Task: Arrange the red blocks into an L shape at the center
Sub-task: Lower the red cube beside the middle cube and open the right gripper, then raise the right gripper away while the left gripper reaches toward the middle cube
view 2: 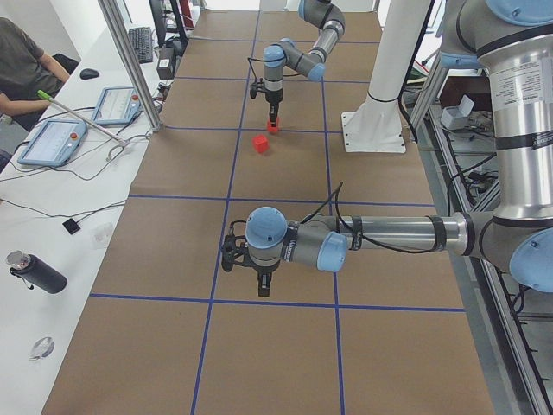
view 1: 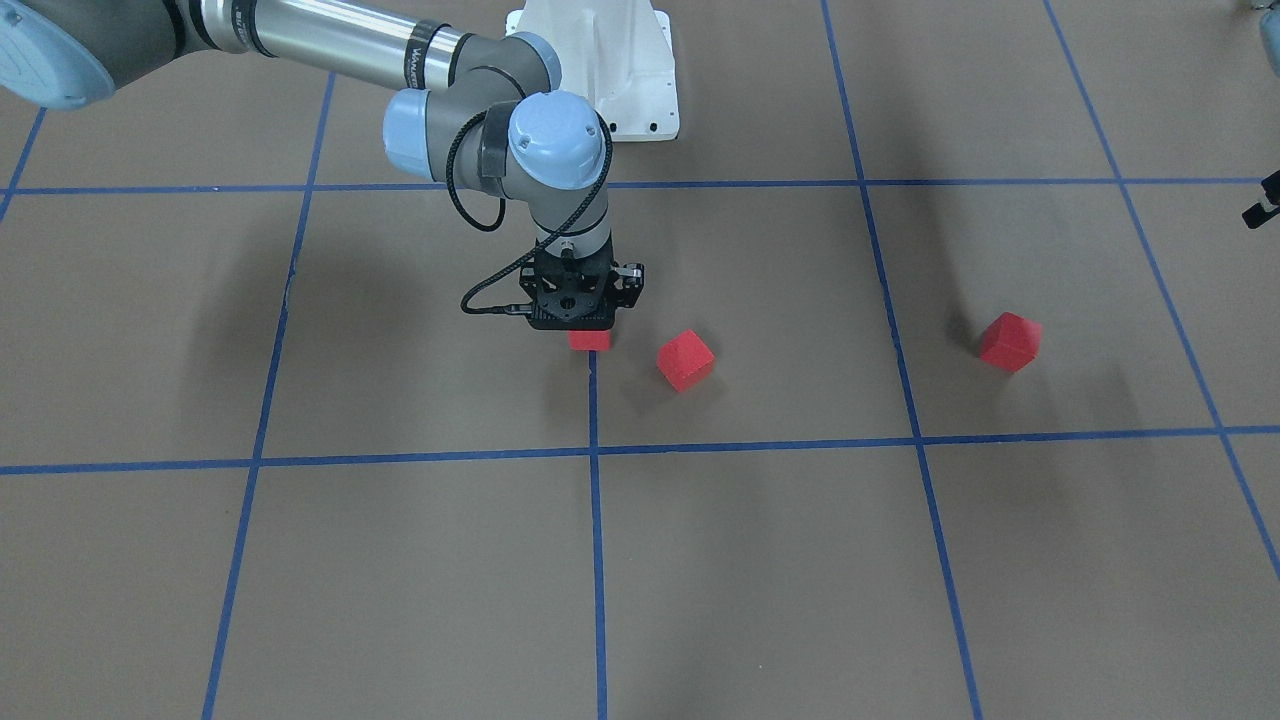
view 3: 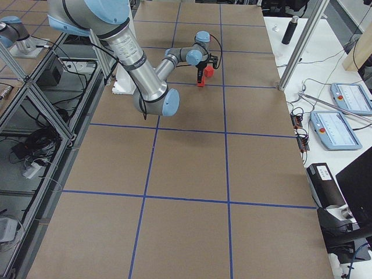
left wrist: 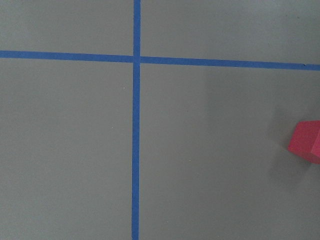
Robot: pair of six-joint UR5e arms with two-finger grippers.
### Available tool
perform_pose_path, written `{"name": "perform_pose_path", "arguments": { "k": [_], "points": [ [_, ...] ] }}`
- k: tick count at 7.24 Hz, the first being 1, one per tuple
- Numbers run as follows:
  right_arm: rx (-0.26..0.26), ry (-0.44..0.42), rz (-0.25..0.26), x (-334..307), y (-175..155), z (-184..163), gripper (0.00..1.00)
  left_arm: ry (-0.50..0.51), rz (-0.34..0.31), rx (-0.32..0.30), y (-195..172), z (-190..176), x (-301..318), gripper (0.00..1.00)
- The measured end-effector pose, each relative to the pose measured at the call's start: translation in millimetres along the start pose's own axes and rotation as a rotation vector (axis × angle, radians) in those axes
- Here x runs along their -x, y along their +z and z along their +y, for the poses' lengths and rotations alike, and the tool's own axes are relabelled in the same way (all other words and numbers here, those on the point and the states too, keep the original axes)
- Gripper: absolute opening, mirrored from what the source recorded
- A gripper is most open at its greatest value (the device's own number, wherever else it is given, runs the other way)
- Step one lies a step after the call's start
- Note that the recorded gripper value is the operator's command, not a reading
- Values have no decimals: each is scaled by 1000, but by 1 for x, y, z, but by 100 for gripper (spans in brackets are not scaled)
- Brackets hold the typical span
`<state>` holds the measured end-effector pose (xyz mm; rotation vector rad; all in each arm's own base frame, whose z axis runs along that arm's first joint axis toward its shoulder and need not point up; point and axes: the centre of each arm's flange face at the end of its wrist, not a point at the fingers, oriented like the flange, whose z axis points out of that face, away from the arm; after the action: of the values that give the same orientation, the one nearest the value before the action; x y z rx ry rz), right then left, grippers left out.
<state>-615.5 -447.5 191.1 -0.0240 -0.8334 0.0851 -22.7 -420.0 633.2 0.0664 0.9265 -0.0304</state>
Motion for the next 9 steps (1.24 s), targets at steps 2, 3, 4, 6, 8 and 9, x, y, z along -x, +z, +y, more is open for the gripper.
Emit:
{"name": "perform_pose_path", "arguments": {
  "k": [2,3,4,6,8,9],
  "points": [
    [-9,-5,2,3,0,2,100,0,0,-1,0,0,0,100],
    [-22,-17,4,6,1,3,100,1,1,-1,0,0,0,100],
    [-29,-38,4,8,0,4,100,2,1,-2,0,0,-1,100],
    [-32,-57,4,8,0,5,100,5,2,-4,-1,-1,-2,100],
    [-32,-53,1,3,-6,0,100,-20,9,-21,-6,-7,-15,100],
    [-27,-38,-8,-5,-21,-10,100,-55,24,-40,-7,-14,-36,100]
  ]
}}
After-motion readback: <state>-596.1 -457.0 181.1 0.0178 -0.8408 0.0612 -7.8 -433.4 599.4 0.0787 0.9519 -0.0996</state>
